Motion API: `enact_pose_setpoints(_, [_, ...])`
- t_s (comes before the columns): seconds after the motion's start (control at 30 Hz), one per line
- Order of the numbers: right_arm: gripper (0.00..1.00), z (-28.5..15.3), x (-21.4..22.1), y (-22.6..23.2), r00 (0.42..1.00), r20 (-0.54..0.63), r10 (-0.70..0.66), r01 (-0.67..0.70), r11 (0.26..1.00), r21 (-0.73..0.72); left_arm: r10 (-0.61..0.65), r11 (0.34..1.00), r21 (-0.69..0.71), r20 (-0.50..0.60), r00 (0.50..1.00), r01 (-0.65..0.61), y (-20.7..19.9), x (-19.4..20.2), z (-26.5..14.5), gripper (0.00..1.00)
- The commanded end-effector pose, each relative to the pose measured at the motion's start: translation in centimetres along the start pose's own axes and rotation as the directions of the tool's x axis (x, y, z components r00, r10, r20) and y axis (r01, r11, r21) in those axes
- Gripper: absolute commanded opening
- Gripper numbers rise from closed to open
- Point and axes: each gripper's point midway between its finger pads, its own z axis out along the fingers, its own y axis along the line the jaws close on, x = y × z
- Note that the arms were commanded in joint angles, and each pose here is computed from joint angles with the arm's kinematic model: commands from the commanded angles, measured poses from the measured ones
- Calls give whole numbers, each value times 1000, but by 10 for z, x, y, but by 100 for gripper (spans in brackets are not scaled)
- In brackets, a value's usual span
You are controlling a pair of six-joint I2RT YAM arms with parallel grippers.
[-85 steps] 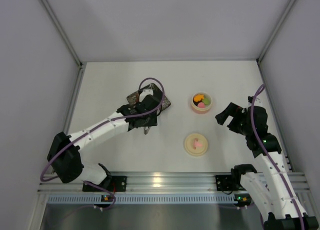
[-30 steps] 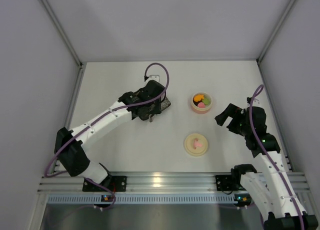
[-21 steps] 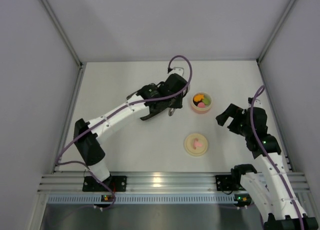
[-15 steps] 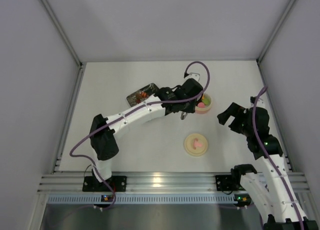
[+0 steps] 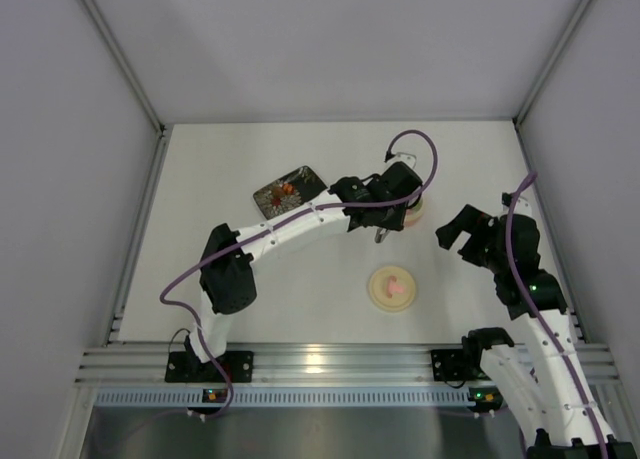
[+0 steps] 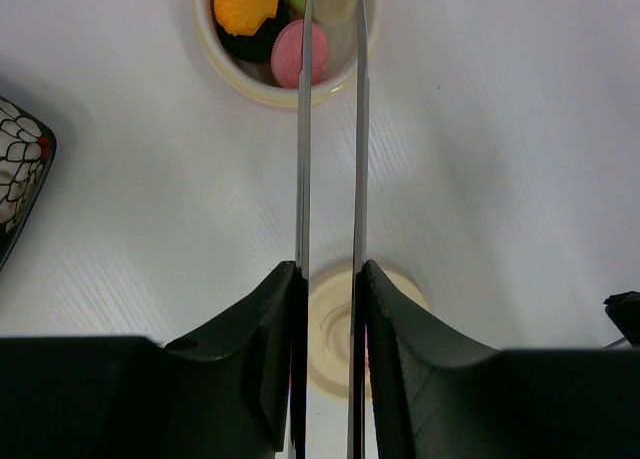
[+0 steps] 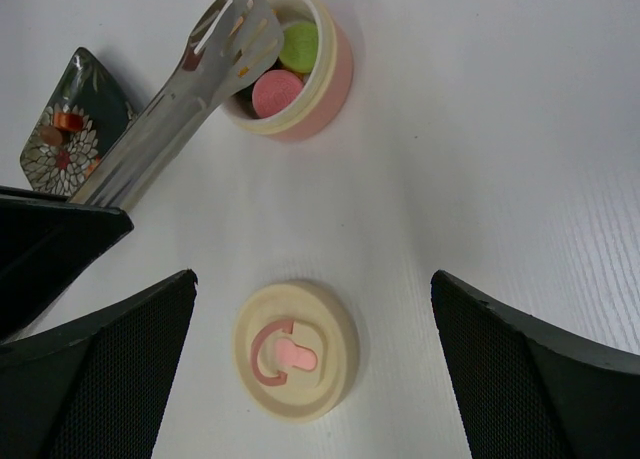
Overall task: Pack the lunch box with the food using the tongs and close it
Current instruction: Place the fake food in the packing box, then pick up the fake food from the plate.
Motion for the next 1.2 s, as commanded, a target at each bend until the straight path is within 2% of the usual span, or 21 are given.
enact_pose_setpoints(0.0, [100,-7,-14,1,999,43,-7,7,1000,4,-15,999,51,68,998,12,-16,-25,-10,35])
enact_pose_setpoints(0.3, [99,-5,-12,1,999,39,-9,8,1000,3,-13,999,46,64,998,10,-16,-24,-9,42])
enact_pose_setpoints(0.57, [100,-4,-12,1,999,39,-9,9,1000,3,-13,999,44,69,998,10,-16,-26,-9,44])
enact_pose_setpoints(0.73, [100,-4,-13,1,999,38,-10,10,1000,2,-25,999,-17,133,991,27,1,-41,-29,43])
enact_pose_setpoints(0.87, [99,-4,-14,3,999,39,-12,12,1000,-3,-75,992,-83,180,981,91,43,-45,-60,43])
enact_pose_setpoints(0.93, [100,-3,-14,3,999,40,-8,9,1000,-8,-130,980,-121,204,970,157,78,-48,-63,43])
enact_pose_setpoints(0.97, [99,-2,-13,3,999,37,-10,10,1000,-10,-166,973,-117,233,958,197,92,-53,-77,43])
enact_pose_setpoints(1.0, [100,-1,-13,5,999,35,-9,10,1000,-17,-195,956,-178,214,957,235,127,-42,-70,43])
enact_pose_setpoints(1.07, [99,1,-12,5,1000,27,-9,9,1000,-18,-236,935,-209,241,941,288,159,-41,-83,43])
enact_pose_setpoints(1.1, [99,1,-12,6,1000,25,-7,8,1000,-20,-261,910,-264,233,937,319,189,-30,-80,43])
enact_pose_setpoints(1.17, [99,3,-12,6,1000,27,-7,8,1000,-23,-292,886,-287,266,919,365,214,-28,-92,44])
